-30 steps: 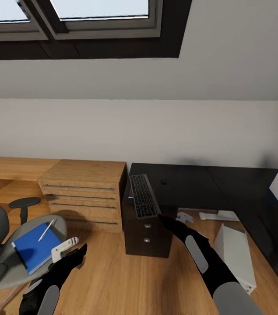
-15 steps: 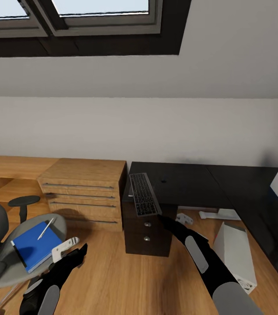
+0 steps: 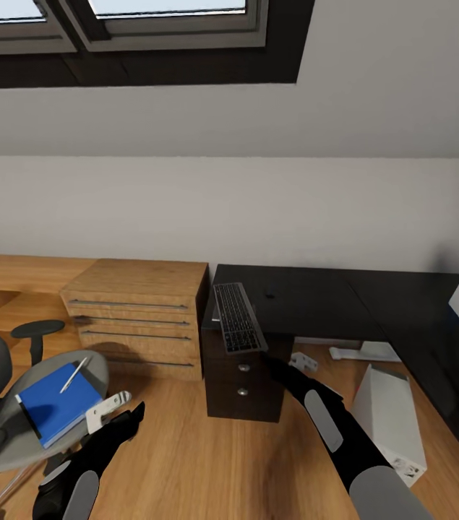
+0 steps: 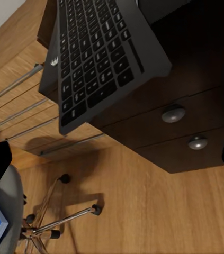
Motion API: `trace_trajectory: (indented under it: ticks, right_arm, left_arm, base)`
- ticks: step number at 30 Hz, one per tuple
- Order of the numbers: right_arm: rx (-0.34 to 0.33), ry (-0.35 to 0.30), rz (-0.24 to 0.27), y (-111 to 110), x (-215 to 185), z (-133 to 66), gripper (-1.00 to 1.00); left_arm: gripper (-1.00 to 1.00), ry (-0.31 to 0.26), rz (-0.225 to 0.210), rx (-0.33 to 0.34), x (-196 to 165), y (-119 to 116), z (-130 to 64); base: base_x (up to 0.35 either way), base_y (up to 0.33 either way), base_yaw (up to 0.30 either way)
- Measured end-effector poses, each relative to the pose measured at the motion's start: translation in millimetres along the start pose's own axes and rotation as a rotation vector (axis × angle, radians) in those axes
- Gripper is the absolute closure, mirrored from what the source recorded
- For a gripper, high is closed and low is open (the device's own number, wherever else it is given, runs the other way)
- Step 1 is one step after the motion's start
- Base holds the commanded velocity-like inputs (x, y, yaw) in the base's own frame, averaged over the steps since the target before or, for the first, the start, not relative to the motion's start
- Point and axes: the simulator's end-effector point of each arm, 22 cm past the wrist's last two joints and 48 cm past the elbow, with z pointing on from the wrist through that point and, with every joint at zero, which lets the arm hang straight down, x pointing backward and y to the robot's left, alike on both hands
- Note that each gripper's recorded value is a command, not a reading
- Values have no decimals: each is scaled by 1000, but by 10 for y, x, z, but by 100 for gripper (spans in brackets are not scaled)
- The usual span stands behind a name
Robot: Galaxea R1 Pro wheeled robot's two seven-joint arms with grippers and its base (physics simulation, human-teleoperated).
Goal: In the bedroom, organize the workspace by keeping the computer under the desk, ensuring the monitor is on the desk, placing the keyboard on the desk next to the monitor, placing the mouse on the desk next to the keyboard, moving the folder from the swivel chair onto the desk next to the mouse, stacking the notebook on top of the folder with the pen on top of the notebook, and positioning the swivel chair next to the desk.
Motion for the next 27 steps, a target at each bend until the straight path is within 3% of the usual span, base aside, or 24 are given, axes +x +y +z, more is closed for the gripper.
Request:
trace_trajectory:
  ticks: [10,15,19,20,23,24,27]
  right_arm:
    - [-9,17,4,-123,210,58,-100]
    - [-126,53,22,-24,440,81,-100]
    - [-271,69,60,105,566,39,-100]
    - [-317,62,119,39,580,-2,-100]
    - [-351,36,203,-111,570,-40,-100]
    - [-391,-7,282,-204,480,-106,-100]
    - [-431,-64,354,-290,376,-162,-100]
  left_arm:
    - [-100,0,1,1,113,43,92]
    - [-100,0,2,1,171,66,138]
    - [-100,0,2,2,219,86,175]
    - [-100,0,2,1,231,92,185]
    - [-100,0,2,2,267,108,212]
    - [-100,1,3,4,286,99,221]
    - [-100,5,10,15,343,63,246]
  base:
    - [0,0,0]
    - [0,0,0]
    - [0,0,0]
    - [0,0,0]
    - [0,0,0]
    - [0,0,0]
    - [0,0,0]
